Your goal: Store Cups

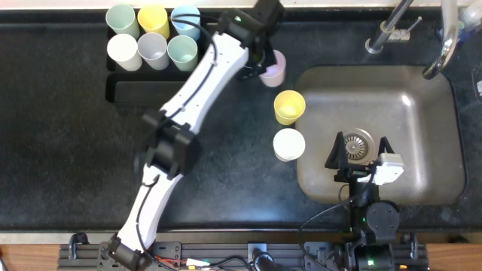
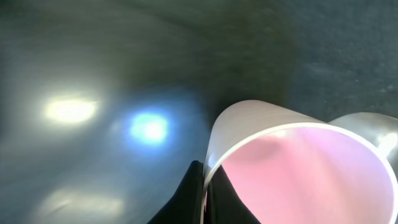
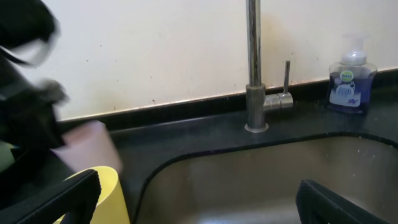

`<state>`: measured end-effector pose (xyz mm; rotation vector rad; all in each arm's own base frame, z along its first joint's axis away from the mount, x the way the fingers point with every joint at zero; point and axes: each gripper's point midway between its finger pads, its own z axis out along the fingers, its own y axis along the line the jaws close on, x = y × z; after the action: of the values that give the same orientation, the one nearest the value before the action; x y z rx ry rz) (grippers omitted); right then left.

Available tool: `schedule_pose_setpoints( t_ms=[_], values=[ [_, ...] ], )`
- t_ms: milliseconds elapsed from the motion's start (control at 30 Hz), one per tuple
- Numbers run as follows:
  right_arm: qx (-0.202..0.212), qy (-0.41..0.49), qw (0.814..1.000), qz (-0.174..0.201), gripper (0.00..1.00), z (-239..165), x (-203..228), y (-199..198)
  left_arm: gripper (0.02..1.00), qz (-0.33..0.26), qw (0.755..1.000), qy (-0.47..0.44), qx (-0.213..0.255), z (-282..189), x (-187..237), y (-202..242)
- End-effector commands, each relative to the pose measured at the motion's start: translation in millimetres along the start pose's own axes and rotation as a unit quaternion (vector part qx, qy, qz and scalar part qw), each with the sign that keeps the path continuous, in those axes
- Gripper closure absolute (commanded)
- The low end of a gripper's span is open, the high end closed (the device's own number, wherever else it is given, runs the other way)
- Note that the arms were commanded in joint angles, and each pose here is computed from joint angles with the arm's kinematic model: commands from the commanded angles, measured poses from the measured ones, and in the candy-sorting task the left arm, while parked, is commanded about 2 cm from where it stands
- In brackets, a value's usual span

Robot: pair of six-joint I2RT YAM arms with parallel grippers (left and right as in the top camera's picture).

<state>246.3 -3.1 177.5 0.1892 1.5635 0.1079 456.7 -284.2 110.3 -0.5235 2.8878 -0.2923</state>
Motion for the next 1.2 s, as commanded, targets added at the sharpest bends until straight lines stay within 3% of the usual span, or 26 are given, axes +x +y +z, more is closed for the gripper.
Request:
schedule_pose_setpoints(
  t_ms=[33, 100, 133, 200, 300, 433, 533, 633, 967, 1200],
  values=[
    [0.001, -0.001, 1.0, 0.002, 0.003, 0, 3, -1, 0.982, -0.056, 0.989, -0.134, 0.019, -173, -44, 59],
    [0.001, -0.001, 1.0, 0.002, 0.005, 0, 3, -1, 0.982, -0.09, 0.983, -0.161, -0.01, -214, -45, 103],
    [0.001, -0.001, 1.0, 0.002, 0.003, 0, 3, -1, 0.982, -0.129, 0.973, -0.182, -0.051, -247, -40, 157],
    [0.001, -0.001, 1.0, 0.002, 0.003, 0, 3, -1, 0.982, -0.168, 0.965, -0.181, -0.088, -265, -29, 209],
    [0.001, -0.001, 1.0, 0.002, 0.003, 0, 3, -1, 0.982, -0.238, 0.949, -0.173, -0.115, -262, -11, 277],
    [0.001, -0.001, 1.0, 0.002, 0.005, 0, 3, -1, 0.982, -0.322, 0.931, -0.152, -0.086, -219, 12, 338],
    [0.001, -0.001, 1.0, 0.002, 0.003, 0, 3, -1, 0.982, -0.354, 0.925, -0.13, -0.052, -184, 18, 362],
    [0.001, -0.001, 1.0, 0.002, 0.003, 0, 3, -1, 0.982, -0.377, 0.918, -0.113, -0.056, -172, 14, 377],
    [0.001, -0.001, 1.0, 0.002, 0.005, 0, 3, -1, 0.982, -0.362, 0.927, -0.08, -0.058, -147, -52, 373],
    [0.001, -0.001, 1.0, 0.002, 0.003, 0, 3, -1, 0.982, -0.359, 0.929, -0.058, -0.067, -126, -76, 370]
  ],
)
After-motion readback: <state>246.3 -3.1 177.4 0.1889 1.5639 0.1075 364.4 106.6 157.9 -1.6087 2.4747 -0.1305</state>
